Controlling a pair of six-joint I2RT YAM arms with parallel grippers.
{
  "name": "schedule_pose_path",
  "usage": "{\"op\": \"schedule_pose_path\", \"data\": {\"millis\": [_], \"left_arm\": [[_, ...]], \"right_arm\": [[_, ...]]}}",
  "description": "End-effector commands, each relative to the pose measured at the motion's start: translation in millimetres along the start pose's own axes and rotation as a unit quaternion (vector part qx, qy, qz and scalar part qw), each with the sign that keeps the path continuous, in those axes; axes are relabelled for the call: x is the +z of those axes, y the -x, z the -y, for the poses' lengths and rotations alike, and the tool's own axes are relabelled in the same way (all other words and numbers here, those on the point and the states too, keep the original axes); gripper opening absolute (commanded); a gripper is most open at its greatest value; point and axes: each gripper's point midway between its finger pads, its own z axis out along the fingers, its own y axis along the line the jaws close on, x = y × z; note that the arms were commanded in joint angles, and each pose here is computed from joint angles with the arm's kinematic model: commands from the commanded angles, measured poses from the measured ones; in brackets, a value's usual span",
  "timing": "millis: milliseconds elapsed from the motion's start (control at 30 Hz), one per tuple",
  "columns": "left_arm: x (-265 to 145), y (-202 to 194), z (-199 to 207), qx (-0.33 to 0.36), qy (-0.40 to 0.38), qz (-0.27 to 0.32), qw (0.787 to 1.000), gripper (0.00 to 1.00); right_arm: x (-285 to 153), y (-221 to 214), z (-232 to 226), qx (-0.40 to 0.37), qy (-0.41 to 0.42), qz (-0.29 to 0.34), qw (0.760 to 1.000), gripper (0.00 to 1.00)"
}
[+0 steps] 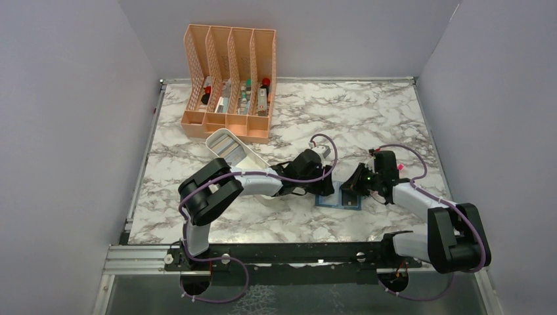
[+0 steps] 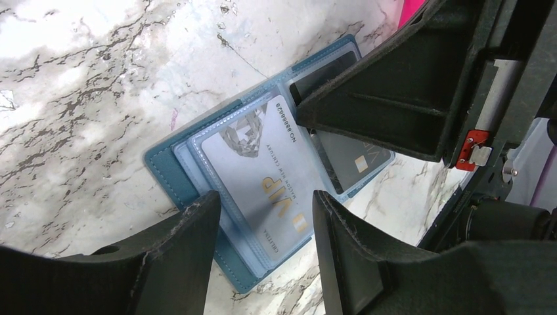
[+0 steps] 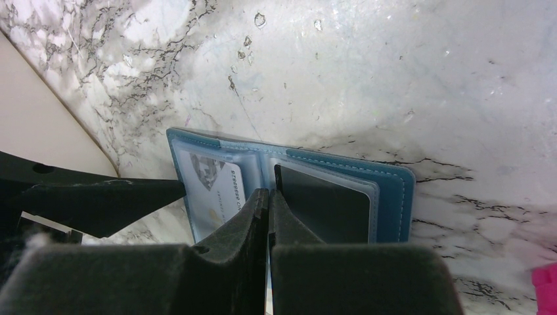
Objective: Put the credit cards into the card holder
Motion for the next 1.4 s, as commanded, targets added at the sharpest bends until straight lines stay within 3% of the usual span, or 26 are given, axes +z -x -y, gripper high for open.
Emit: {"op": "schedule_pose_path", "data": {"millis": [0, 1367], "left_arm": [[-8, 11, 17, 0.001, -0.032, 0.016, 0.999, 0.57], [-21, 34, 68, -0.01, -0.117, 0.044, 0.992, 0.59]], "right_arm": [[2, -15, 19, -0.003, -0.032, -0.016, 0.999, 0.08], [2, -16, 15, -0.004, -0.02, -0.018, 1.0, 0.08]]}}
